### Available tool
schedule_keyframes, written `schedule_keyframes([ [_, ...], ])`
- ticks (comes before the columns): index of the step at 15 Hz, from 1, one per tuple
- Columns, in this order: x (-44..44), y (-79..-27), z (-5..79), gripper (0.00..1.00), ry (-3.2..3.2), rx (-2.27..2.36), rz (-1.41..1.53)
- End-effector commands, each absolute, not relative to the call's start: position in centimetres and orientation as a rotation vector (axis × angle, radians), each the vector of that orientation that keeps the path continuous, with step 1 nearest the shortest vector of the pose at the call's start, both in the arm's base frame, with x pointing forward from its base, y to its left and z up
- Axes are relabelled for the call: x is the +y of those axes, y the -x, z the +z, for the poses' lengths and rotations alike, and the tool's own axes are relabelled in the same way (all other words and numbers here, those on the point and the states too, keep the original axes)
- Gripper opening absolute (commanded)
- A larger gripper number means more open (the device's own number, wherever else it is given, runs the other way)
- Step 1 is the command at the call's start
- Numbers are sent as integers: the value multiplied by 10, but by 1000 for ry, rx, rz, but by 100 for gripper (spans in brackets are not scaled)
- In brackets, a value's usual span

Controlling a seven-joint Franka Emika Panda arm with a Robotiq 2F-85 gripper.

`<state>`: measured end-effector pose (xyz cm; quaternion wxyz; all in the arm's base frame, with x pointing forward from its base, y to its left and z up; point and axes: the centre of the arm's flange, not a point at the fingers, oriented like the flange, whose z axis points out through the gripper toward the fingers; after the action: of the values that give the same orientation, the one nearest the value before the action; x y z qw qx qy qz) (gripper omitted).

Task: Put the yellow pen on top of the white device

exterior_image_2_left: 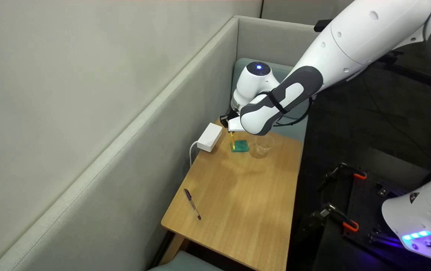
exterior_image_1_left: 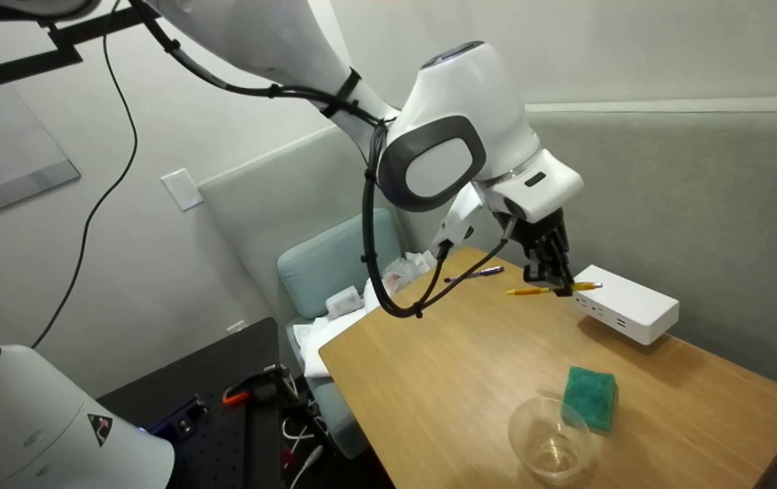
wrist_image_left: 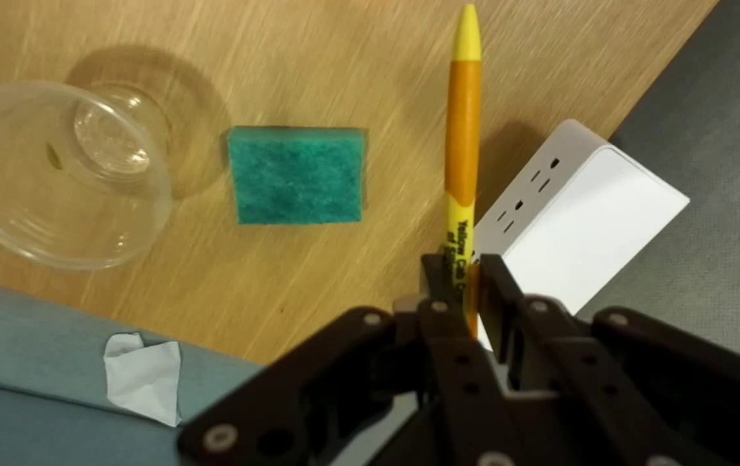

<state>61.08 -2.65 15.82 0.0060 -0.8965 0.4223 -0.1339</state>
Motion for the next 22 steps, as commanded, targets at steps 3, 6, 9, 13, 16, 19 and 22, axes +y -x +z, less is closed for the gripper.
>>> schedule_keyframes([
  [3, -50, -661, 148, 4, 2571, 1599, -496],
  [6, -58, -684, 138, 4, 2471, 1697, -476],
  [9, -55, -699, 126, 4, 2385, 1720, -411],
  [13, -46, -713, 111, 4, 2302, 1735, -353],
  [16, -46, -716, 101, 4, 2294, 1758, -323],
  [19, -45, -717, 90, 4, 2297, 1773, -295],
  [22, -45, -717, 87, 41, 2292, 1786, -285],
])
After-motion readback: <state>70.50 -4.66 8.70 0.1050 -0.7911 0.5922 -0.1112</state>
